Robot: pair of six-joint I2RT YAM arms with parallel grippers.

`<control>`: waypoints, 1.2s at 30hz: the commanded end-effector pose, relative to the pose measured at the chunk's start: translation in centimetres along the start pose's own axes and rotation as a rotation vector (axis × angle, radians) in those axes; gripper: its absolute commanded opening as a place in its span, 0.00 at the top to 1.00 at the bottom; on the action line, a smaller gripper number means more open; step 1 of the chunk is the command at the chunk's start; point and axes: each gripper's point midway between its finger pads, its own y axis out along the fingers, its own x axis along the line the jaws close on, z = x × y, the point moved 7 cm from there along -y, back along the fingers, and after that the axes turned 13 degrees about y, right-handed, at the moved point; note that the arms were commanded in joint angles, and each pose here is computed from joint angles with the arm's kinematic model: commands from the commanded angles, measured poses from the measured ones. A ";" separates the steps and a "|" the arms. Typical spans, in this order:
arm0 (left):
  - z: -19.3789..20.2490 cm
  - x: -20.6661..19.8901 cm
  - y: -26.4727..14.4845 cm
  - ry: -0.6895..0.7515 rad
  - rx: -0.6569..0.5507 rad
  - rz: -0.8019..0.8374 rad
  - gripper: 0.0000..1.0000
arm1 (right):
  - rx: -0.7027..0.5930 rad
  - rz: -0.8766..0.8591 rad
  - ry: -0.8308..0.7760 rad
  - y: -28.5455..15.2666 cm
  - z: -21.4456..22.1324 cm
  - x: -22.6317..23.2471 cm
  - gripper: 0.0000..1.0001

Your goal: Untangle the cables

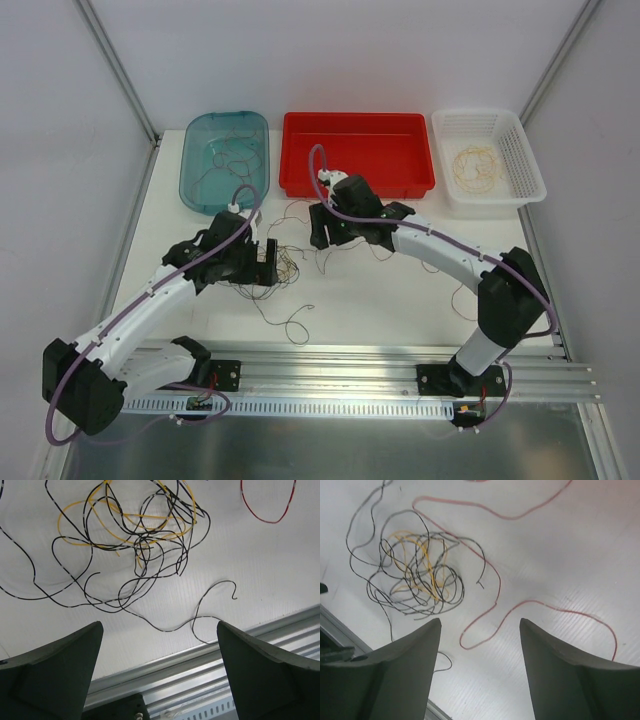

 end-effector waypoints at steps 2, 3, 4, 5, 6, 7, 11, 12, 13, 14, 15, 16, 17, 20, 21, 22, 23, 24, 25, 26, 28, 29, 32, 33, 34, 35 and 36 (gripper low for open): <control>-0.8 0.2 1.8 -0.154 -0.058 -0.075 0.01 | 0.025 -0.064 0.041 -1.6 1.9 0.2 0.32; -1.2 0.4 2.3 -0.170 -0.077 -0.099 0.01 | 0.037 -0.058 0.057 -1.3 2.4 0.0 0.32; -1.3 0.4 2.6 -0.195 -0.081 -0.109 0.01 | 0.055 -0.039 0.068 -1.0 3.2 -0.6 0.32; -1.5 0.5 3.2 -0.207 -0.075 -0.124 0.01 | 0.053 -0.029 0.080 -0.7 3.3 -0.8 0.32; -1.7 0.6 3.5 -0.218 -0.078 -0.134 0.01 | 0.054 -0.022 0.093 -0.5 3.6 -0.9 0.32; -2.2 0.7 3.9 -0.228 -0.094 -0.145 0.01 | 0.064 -0.017 0.100 -0.2 4.0 -1.2 0.32; -3.4 0.7 5.8 -0.267 -0.089 -0.168 0.01 | 0.087 -0.045 0.123 1.0 4.8 -1.2 0.35; -3.3 0.8 6.8 -0.271 -0.065 -0.184 0.01 | 0.088 -0.055 0.127 1.3 4.8 -1.0 0.35; -3.4 0.8 7.2 -0.276 -0.059 -0.195 0.01 | 0.093 -0.066 0.136 1.5 4.8 -0.9 0.36; -3.7 1.1 7.6 -0.288 -0.067 -0.224 0.01 | 0.104 -0.068 0.139 1.9 5.1 -0.9 0.38; -3.4 1.3 8.6 -0.294 -0.037 -0.247 0.02 | 0.099 -0.079 0.140 2.2 5.0 -0.9 0.39; -3.4 1.4 9.1 -0.297 -0.028 -0.264 0.02 | 0.105 -0.088 0.144 2.4 5.1 -0.8 0.40; -3.5 1.5 9.4 -0.310 -0.023 -0.281 0.03 | 0.108 -0.097 0.151 2.5 5.2 -0.6 0.44; -3.0 2.0 11.0 -0.337 0.013 -0.338 0.14 | 0.124 -0.122 0.160 3.0 5.6 -0.4 0.57; -2.8 2.3 11.6 -0.341 0.027 -0.360 0.18 | 0.123 -0.123 0.161 2.9 5.6 -0.4 0.63; -2.7 2.4 11.8 -0.345 0.033 -0.371 0.23 | 0.126 -0.116 0.160 2.7 5.8 -0.7 0.71; -2.6 2.4 12.0 -0.348 0.039 -0.378 0.35 | 0.120 -0.108 0.156 2.3 5.9 -0.8 0.87; -2.2 2.6 12.3 -0.347 0.052 -0.390 0.42 | 0.125 -0.089 0.138 1.7 6.2 -1.1 0.94; -2.1 2.9 12.3 -0.353 0.053 -0.407 0.50 | 0.084 -0.073 0.124 0.3 5.5 -1.2 0.99; -1.7 3.1 12.4 -0.358 0.062 -0.416 0.63 | 0.077 -0.048 0.108 -0.5 5.5 -1.5 0.99; -1.2 3.5 12.3 -0.373 0.067 -0.428 0.75 | 0.022 0.014 0.068 -4.0 4.8 -2.4 0.99; -0.6 4.0 12.3 -0.396 0.078 -0.440 0.79 | -0.001 0.043 0.062 -5.2 4.4 -3.0 0.99; 0.4 5.1 11.8 -0.440 0.083 -0.460 0.91 | -0.117 0.125 0.050 -11.2 2.6 -4.7 0.99; 0.5 5.4 11.5 -0.452 0.077 -0.461 0.94 | -0.130 0.148 0.047 -13.2 2.2 -5.0 0.99; 0.6 5.8 11.4 -0.464 0.075 -0.468 0.95 | -0.165 0.168 0.053 -14.8 1.6 -5.4 0.99; 1.2 6.0 11.3 -0.473 0.087 -0.471 0.96 | -0.253 0.173 0.060 -18.0 0.6 -5.9 0.99; 1.2 6.7 10.9 -0.500 0.075 -0.480 0.96 | -0.283 0.182 0.073 -20.1 0.1 -5.9 0.99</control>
